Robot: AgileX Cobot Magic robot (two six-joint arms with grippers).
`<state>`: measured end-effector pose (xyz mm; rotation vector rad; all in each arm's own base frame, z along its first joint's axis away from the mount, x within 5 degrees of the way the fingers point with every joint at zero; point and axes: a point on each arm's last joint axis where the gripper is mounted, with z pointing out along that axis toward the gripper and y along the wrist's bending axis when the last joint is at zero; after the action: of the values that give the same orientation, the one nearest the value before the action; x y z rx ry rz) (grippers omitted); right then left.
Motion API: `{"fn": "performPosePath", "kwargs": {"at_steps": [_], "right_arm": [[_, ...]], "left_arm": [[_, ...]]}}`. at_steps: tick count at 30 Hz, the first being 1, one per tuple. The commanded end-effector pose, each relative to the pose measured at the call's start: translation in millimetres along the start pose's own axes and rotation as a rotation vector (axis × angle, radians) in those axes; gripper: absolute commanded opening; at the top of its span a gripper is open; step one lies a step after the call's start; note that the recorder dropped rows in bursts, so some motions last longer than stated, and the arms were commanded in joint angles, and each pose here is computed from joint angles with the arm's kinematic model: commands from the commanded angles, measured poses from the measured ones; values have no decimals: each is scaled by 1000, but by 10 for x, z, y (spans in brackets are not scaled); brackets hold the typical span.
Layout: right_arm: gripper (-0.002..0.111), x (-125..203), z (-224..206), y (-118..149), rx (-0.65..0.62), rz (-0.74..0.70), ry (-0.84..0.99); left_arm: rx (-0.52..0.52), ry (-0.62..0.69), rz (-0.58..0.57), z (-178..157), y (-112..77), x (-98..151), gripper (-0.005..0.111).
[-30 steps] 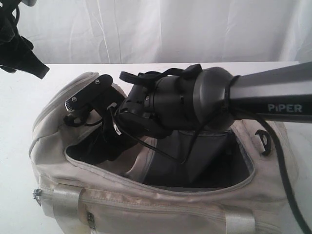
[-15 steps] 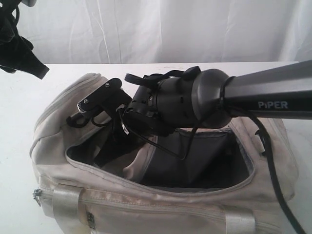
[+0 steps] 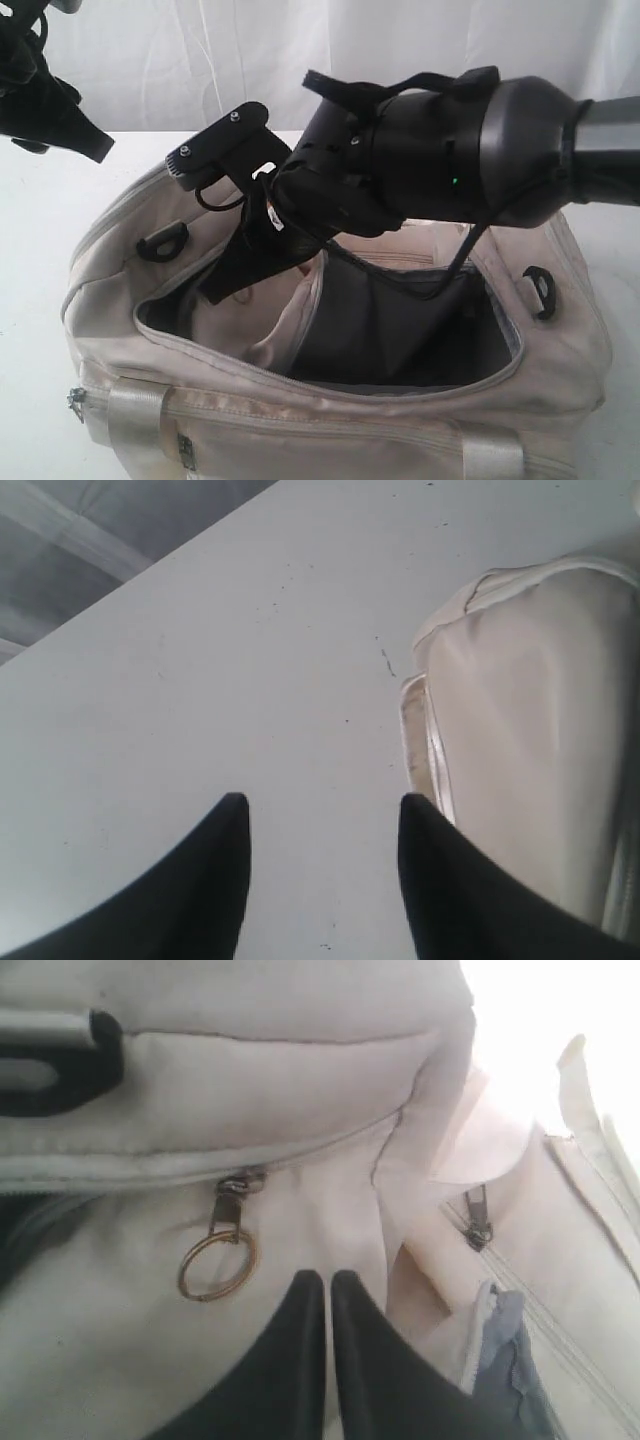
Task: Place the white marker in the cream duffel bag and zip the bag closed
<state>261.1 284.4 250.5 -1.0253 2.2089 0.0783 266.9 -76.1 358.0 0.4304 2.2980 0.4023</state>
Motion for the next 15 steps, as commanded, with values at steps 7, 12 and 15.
{"fn": "performPosePath", "kwargs": {"at_steps": [7,12,15], "right_arm": [[35,65,50,121,-135,31,30],[53,143,293,192,-148,33,69],[53,102,397,228,-160,37,-3]], "left_arm": [[17,-15,-13,-47,13,-11,51],[18,-9,-15,-47,11,-6,51],[19,-4,-12,-47,10,-2,51]]}}
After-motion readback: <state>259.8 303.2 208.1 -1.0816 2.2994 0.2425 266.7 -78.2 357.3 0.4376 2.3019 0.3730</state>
